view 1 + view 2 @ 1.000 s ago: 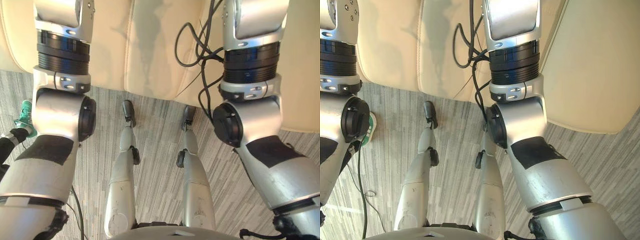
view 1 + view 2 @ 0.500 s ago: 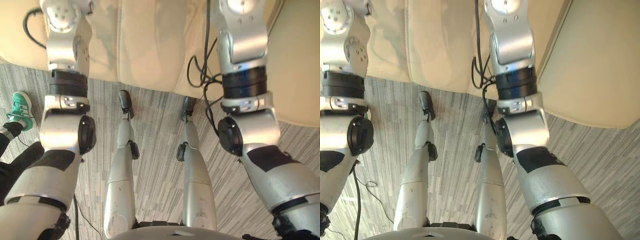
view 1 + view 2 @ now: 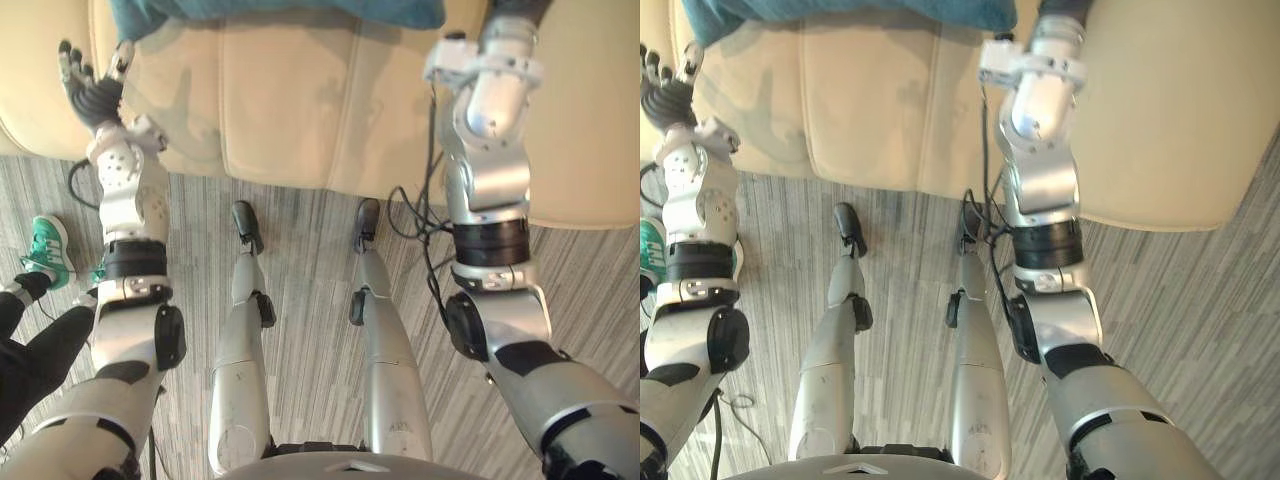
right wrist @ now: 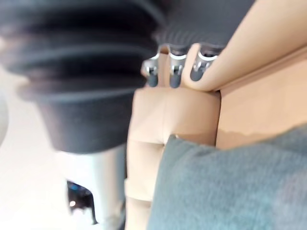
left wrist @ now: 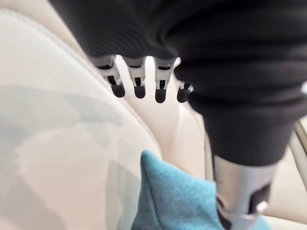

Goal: Pick up cushions and gather them together orderly.

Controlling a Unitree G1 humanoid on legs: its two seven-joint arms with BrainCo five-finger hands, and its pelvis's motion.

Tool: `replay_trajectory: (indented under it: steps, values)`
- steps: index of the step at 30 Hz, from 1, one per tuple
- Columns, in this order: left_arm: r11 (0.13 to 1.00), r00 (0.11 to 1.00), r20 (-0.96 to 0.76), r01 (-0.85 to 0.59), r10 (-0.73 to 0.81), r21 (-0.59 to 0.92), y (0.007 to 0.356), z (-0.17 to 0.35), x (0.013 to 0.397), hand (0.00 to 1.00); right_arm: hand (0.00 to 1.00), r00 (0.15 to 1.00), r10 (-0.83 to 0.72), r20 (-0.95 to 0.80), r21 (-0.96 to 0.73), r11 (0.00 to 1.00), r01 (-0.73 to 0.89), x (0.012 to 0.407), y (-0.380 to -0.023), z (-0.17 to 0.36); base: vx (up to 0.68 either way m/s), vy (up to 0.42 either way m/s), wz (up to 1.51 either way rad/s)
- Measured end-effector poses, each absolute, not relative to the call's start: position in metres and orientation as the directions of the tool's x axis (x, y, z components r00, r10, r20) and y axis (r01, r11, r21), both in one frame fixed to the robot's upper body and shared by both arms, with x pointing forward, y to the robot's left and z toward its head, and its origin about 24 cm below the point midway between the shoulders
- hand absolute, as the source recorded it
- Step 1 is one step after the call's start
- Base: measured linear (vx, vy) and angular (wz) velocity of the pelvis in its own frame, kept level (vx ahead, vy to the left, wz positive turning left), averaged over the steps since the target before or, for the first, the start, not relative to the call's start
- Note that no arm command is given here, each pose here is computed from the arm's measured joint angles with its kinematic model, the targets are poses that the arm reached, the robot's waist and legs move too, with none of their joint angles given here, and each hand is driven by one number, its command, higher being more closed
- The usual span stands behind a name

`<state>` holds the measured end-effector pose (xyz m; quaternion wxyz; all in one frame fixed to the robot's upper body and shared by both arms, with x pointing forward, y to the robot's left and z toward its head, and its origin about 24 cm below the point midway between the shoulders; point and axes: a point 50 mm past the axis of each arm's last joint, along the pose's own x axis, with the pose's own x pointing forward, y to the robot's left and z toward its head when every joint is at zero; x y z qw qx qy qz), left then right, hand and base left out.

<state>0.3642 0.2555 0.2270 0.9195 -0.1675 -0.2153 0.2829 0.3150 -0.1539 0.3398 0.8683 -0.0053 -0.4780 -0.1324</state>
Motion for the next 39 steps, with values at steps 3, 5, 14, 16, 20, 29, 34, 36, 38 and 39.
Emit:
replay_trajectory:
  steps: [3, 5, 14, 16, 20, 29, 34, 36, 38, 39]
  values:
    - [0.754, 0.722, 0.269, -0.515, 0.638, -0.407, 0.276, 0.196, 0.344, 0.0, 0.0, 0.553, -0.243, 0.797, 0.106, 0.958, 0.268, 0.309, -0.174, 0.307, -0.05, -0.067, -0.04]
    - [0.73, 0.711, 0.224, -0.56, 0.666, -0.392, 0.287, 0.168, 0.33, 0.0, 0.0, 0.583, -0.234, 0.778, 0.091, 0.96, 0.263, 0.301, -0.181, 0.285, -0.05, -0.086, -0.02]
    - [0.679, 0.709, -0.236, -0.704, 0.664, -0.206, 0.262, -0.006, 0.217, 0.0, 0.0, 0.875, -0.272, 0.4, 0.209, 0.957, 0.201, 0.251, -0.184, 0.126, 0.03, -0.063, -0.03]
    - [0.692, 0.673, -0.413, -0.71, 0.613, -0.128, 0.24, -0.052, 0.187, 0.0, 0.0, 0.941, -0.282, 0.188, 0.224, 0.945, 0.239, 0.234, -0.181, 0.072, 0.12, -0.043, -0.08]
    - [0.697, 0.512, -0.694, -0.717, 0.507, -0.019, 0.211, -0.116, 0.144, 0.0, 0.0, 0.954, -0.256, -0.159, 0.174, 0.943, 0.282, 0.212, -0.175, -0.008, 0.08, -0.028, -0.17]
    - [0.79, 0.349, -0.859, -0.606, 0.374, 0.098, 0.189, -0.155, 0.094, 0.0, 0.0, 0.621, -0.305, -0.722, -0.037, 0.913, 0.405, 0.126, -0.19, -0.127, 0.05, 0.003, 0.03]
    - [0.809, 0.331, -0.876, -0.579, 0.35, 0.105, 0.188, -0.159, 0.088, 0.0, 0.0, 0.525, -0.337, -0.782, -0.068, 0.883, 0.465, 0.105, -0.199, -0.14, 0.0, 0.0, 0.08]
    - [0.816, 0.321, -0.88, -0.565, 0.35, 0.118, 0.188, -0.16, 0.084, 0.0, 0.0, 0.506, -0.345, -0.79, -0.079, 0.877, 0.475, 0.1, -0.201, -0.142, 0.0, 0.0, -0.02]
    - [0.817, 0.3, -0.889, -0.561, 0.347, 0.13, 0.188, -0.162, 0.077, 0.0, 0.0, 0.476, -0.354, -0.805, -0.106, 0.875, 0.472, 0.093, -0.204, -0.146, -0.01, 0.0, -0.09]
    - [0.818, 0.298, -0.89, -0.561, 0.345, 0.129, 0.188, -0.163, 0.076, 0.0, 0.0, 0.466, -0.354, -0.811, -0.109, 0.874, 0.473, 0.092, -0.204, -0.147, -0.01, 0.007, -0.25]
